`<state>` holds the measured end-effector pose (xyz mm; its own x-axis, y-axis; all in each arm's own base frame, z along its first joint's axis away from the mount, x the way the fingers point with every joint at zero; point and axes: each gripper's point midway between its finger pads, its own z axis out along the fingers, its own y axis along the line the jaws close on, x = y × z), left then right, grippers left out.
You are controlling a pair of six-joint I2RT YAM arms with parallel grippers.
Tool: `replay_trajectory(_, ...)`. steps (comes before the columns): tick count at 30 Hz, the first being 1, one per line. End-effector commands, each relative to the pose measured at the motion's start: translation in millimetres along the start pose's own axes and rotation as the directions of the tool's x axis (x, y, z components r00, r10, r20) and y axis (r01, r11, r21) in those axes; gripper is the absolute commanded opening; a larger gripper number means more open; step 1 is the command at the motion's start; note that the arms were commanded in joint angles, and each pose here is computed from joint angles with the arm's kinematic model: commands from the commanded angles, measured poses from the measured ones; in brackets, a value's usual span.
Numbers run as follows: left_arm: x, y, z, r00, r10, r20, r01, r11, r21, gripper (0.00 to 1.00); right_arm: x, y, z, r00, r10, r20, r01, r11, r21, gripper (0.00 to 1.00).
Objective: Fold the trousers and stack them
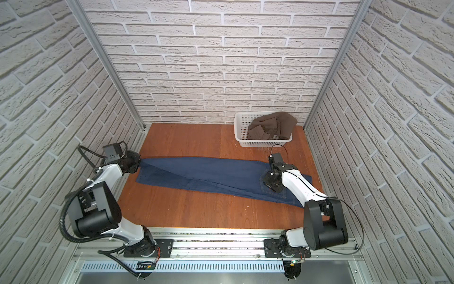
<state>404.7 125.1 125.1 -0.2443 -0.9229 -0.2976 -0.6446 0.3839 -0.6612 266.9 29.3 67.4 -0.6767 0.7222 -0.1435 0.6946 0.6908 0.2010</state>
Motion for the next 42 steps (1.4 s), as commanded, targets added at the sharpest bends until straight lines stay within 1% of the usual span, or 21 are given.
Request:
replay_trajectory(1,-10.0,-8.5,2.7,1.0,0.008,0.03,-0.009,0.999,0.044,0.0,20.6,-18.2,-5.5,0.995,0.084,-0.054,-0.082,0.996,0.041,0.38)
replay_trajectory(7,-10.5,-10.4,2.6,0.999,0.008,0.032,-0.01,0.999,0.052,0.0,43.0,-33.1,-2.0,0.98,0.165,-0.108,-0.158,0.985,0.066,0.4)
replay_trajectory(10,-11.2,-10.9,2.5,0.999,0.007,0.035,-0.009,0.998,0.057,0.0,48.0,-40.9,-0.6,0.973,0.208,-0.102,-0.201,0.977,0.074,0.47)
replay_trajectory(12,-10.6,-10.9,2.9,0.999,0.007,0.033,-0.009,0.998,0.056,0.0,46.7,-41.7,-2.4,0.969,0.234,-0.083,-0.23,0.971,0.062,0.49)
replay_trajectory(13,-10.9,-11.3,2.7,0.999,0.009,0.035,-0.011,0.998,0.057,0.0,45.2,-41.8,-3.2,0.967,0.247,-0.07,-0.244,0.968,0.055,0.54)
replay_trajectory(14,-11.4,-11.3,2.7,0.999,0.009,0.036,-0.011,0.998,0.058,0.0,43.9,-42.8,-3.6,0.963,0.261,-0.059,-0.258,0.965,0.054,0.55)
replay_trajectory(17,-11.8,-12.0,2.8,0.999,0.009,0.037,-0.011,0.998,0.061,0.0,41.7,-41.7,-2.0,0.955,0.292,-0.047,-0.29,0.956,0.048,0.56)
replay_trajectory(21,-11.2,-11.5,3.9,0.999,0.004,0.036,-0.007,0.998,0.062,0.0,44.5,-42.0,11.2,0.938,0.34,-0.062,-0.336,0.94,0.061,0.55)
replay_trajectory(24,-11.2,-10.9,4.5,0.999,0.004,0.036,-0.006,0.998,0.062,0.0,43.4,-44.3,17.8,0.929,0.367,-0.05,-0.362,0.929,0.075,0.54)
replay_trajectory(30,-13.6,-10.1,5.0,0.999,0.003,0.041,-0.005,0.998,0.06,0.0,29.1,-44.2,14.3,0.915,0.403,0.027,-0.404,0.913,0.053,0.47)
replay_trajectory(36,-15.2,-11.3,5.4,0.999,0.003,0.044,-0.006,0.998,0.064,0.0,19.4,-46.8,14.5,0.895,0.44,0.075,-0.444,0.895,0.045,0.44)
replay_trajectory(38,-15.2,-11.7,6.1,0.999,0.002,0.042,-0.004,0.998,0.066,0.0,18.0,-47.1,16.4,0.89,0.449,0.079,-0.453,0.89,0.046,0.36)
replay_trajectory(40,-15.5,-11.8,7.0,0.999,0.001,0.04,-0.004,0.998,0.067,0.0,16.6,-45.7,16.9,0.886,0.459,0.075,-0.462,0.886,0.039,0.19)
replay_trajectory(42,-16.0,-13.2,8.4,0.999,0.001,0.037,-0.004,0.997,0.071,0.0,13.1,-42.0,12.8,0.885,0.46,0.073,-0.463,0.886,0.022,0.06)
